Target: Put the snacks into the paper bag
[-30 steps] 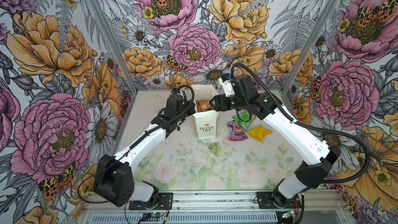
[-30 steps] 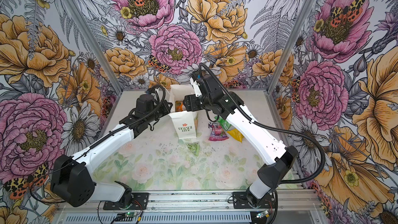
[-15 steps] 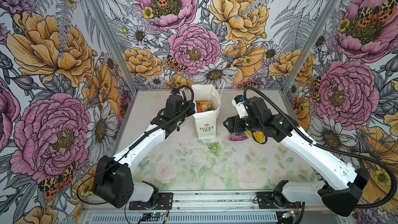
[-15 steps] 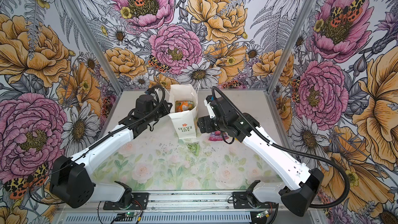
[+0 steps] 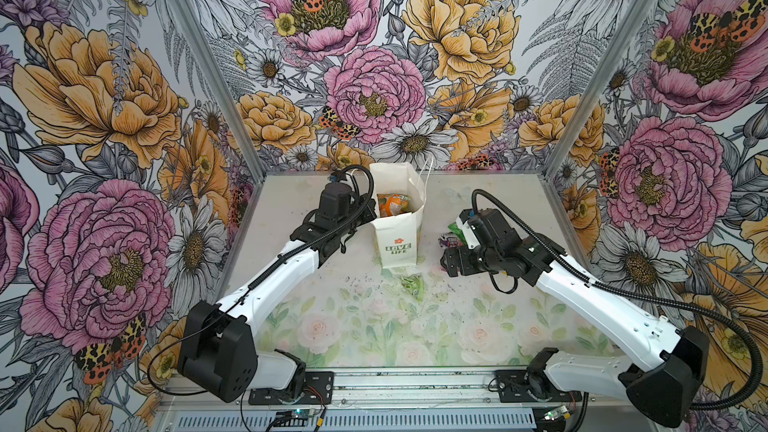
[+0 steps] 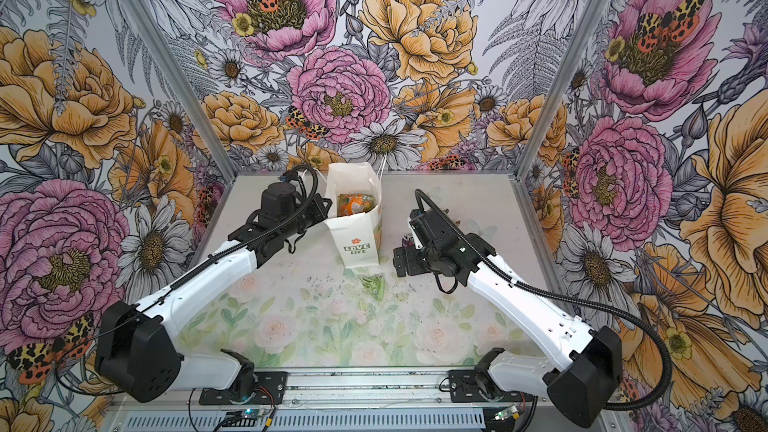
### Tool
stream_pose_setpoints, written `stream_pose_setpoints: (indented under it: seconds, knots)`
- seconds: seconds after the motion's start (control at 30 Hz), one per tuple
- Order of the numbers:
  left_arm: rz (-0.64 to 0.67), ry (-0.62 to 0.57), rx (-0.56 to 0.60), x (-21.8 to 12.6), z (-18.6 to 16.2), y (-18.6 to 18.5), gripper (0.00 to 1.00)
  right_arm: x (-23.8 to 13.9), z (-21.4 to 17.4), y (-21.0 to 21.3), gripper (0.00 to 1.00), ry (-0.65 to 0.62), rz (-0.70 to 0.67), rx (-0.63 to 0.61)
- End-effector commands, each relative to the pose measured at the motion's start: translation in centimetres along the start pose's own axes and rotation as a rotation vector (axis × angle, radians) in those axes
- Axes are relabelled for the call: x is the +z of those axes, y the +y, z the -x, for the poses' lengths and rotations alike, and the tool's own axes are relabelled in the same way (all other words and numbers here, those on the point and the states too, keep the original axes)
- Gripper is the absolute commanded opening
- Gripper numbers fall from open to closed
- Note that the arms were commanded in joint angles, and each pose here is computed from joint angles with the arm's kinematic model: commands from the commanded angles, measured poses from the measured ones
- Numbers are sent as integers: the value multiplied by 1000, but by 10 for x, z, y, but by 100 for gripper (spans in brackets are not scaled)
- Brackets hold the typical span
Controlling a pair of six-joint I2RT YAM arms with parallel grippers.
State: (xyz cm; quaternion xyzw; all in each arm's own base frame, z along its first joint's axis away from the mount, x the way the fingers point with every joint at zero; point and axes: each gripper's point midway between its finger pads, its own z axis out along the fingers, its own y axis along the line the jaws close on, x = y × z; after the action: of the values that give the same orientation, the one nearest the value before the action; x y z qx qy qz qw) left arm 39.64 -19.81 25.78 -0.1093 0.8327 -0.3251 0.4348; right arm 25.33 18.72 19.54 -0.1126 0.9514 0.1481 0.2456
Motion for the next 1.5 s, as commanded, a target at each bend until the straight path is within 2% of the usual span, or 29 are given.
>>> stream_pose_setpoints:
  seconds: [0.0,0.57,1.47]
  knots:
    - [-27,-20,11,-7,6,-6,0,10,0,-8,100,14,-34,10]
    - [-27,-21,7,-5,5,-4,0,46,3,-50,100,83,-135,58]
    - [-26,-13,9,-3,4,-5,0,97,31,-91,100,143,-64,169]
